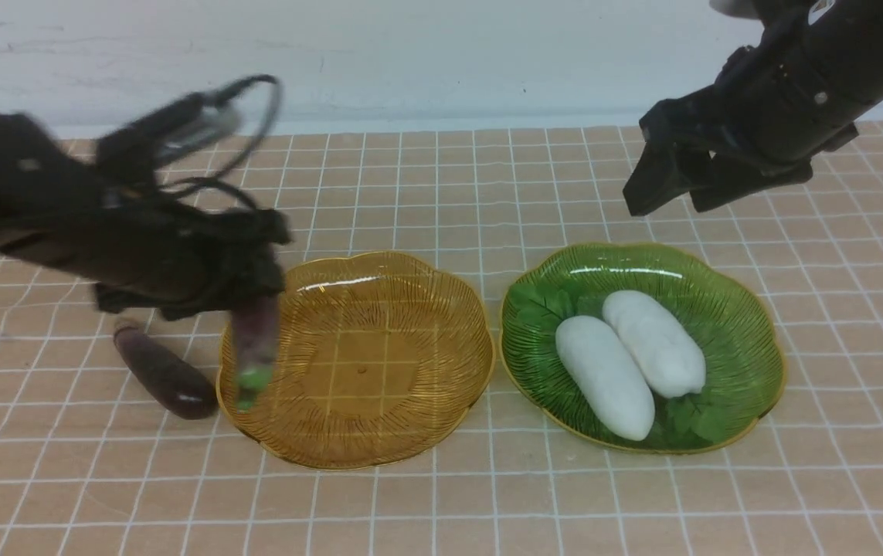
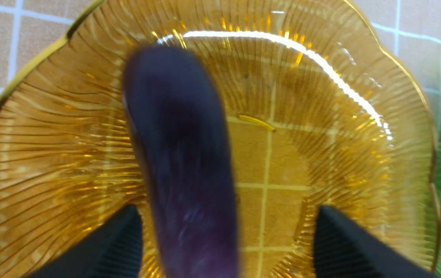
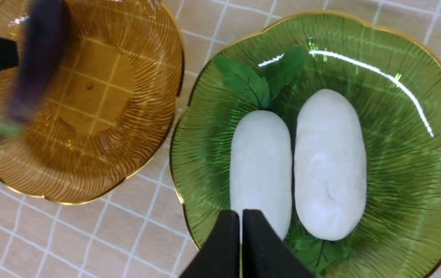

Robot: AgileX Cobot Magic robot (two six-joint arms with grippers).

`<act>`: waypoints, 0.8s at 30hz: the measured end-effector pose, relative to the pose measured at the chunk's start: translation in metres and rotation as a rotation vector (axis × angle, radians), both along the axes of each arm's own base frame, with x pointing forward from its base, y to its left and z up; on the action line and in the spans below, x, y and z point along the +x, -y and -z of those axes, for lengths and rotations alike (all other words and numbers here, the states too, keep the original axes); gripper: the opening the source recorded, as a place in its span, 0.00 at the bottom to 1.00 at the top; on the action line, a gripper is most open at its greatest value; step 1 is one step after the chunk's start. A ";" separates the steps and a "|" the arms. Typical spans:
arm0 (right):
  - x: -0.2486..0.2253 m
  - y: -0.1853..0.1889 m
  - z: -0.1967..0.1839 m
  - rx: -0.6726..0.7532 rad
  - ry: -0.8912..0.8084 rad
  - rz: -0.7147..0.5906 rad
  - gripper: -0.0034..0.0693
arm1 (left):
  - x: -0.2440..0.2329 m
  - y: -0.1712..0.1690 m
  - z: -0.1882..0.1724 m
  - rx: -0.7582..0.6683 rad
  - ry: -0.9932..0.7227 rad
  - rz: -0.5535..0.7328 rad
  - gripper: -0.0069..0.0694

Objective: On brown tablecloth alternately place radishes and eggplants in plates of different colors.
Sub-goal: 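Pick up the eggplant and place it in the yellow plate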

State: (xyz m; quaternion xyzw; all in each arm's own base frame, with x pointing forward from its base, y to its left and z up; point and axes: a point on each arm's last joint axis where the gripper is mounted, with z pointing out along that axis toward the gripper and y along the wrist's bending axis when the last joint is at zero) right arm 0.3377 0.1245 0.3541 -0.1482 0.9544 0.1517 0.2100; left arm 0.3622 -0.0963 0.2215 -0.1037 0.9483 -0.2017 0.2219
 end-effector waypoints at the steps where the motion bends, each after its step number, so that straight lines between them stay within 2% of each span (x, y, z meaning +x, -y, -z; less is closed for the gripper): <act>1: 0.000 0.000 0.000 -0.005 0.001 0.000 0.05 | 0.000 0.000 0.000 0.000 0.000 0.001 0.77; 4: 0.000 0.001 0.000 -0.016 0.005 0.001 0.03 | -0.001 -0.001 -0.007 0.012 0.006 0.017 0.85; 7: 0.001 0.002 0.001 -0.026 0.008 0.001 0.03 | 0.000 -0.015 -0.017 0.026 0.002 0.000 0.85; 14: 0.001 0.002 0.001 -0.030 0.009 0.001 0.03 | -0.003 -0.086 -0.024 0.101 -0.110 -0.164 0.67; 17: 0.001 0.002 0.001 -0.030 0.007 0.001 0.03 | -0.002 -0.100 -0.018 0.118 -0.136 -0.209 0.62; 20: 0.003 0.002 0.005 -0.033 -0.001 0.001 0.03 | 0.002 -0.106 -0.008 0.128 -0.159 -0.226 0.61; 24: 0.007 0.001 0.010 -0.039 -0.015 0.001 0.03 | 0.011 -0.106 0.013 0.126 -0.184 -0.233 0.68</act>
